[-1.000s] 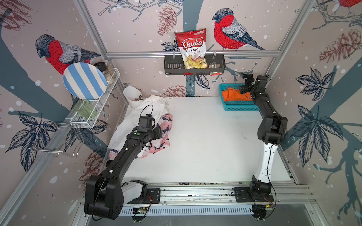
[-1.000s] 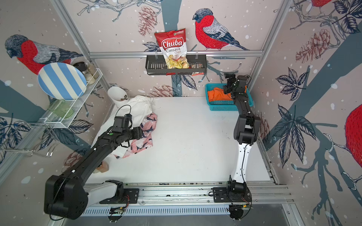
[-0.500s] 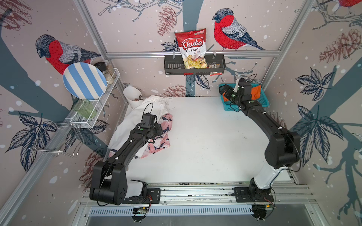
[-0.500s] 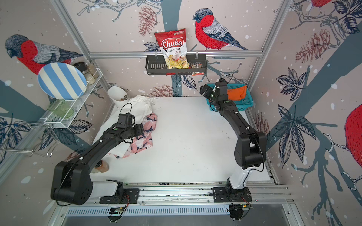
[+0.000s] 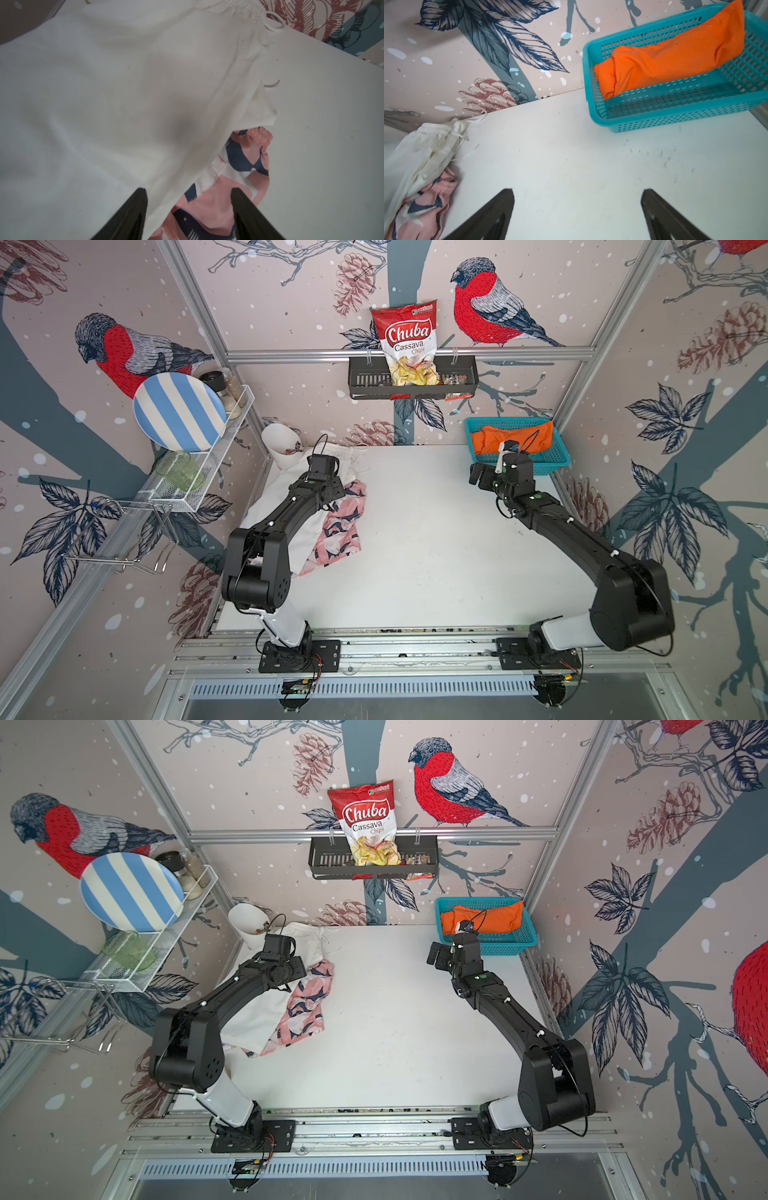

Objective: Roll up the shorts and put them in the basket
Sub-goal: Fold the shorts at the center of the board.

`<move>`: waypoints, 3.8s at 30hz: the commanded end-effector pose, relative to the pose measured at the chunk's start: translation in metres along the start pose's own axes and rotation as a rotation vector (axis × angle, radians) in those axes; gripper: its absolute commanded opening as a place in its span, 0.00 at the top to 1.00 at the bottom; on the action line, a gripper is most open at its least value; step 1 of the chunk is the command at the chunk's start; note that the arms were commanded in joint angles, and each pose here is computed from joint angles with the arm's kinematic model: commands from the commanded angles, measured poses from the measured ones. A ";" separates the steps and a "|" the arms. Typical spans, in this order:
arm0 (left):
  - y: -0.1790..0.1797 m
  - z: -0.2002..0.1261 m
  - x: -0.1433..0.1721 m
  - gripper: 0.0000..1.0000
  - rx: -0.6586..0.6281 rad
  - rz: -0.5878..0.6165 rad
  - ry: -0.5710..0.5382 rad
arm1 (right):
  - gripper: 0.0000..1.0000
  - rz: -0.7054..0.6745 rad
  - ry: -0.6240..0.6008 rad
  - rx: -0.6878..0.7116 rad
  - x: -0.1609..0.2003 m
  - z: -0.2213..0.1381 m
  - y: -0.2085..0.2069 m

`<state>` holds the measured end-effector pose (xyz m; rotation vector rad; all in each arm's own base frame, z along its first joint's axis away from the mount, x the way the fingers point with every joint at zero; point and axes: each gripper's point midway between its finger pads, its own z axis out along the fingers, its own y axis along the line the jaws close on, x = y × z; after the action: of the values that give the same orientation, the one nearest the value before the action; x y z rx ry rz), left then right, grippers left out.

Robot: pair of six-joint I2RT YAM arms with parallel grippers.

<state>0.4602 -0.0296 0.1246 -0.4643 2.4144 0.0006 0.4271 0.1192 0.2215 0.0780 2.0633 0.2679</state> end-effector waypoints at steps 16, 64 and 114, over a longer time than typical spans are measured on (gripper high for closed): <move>-0.043 0.052 -0.034 0.30 0.043 0.065 0.057 | 0.00 -0.059 0.076 -0.046 0.047 -0.011 0.025; -0.232 -0.509 -0.168 1.00 1.179 0.123 -0.759 | 0.04 0.338 -0.560 0.235 -0.082 -0.189 -0.079; -0.104 -0.055 0.160 0.44 0.361 -0.040 0.239 | 0.37 0.503 0.438 0.401 0.171 0.020 -0.153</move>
<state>0.3381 -0.1849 0.0748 -0.3506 2.6002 -0.5525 0.3673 0.0145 0.0388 0.7714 2.4954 0.2630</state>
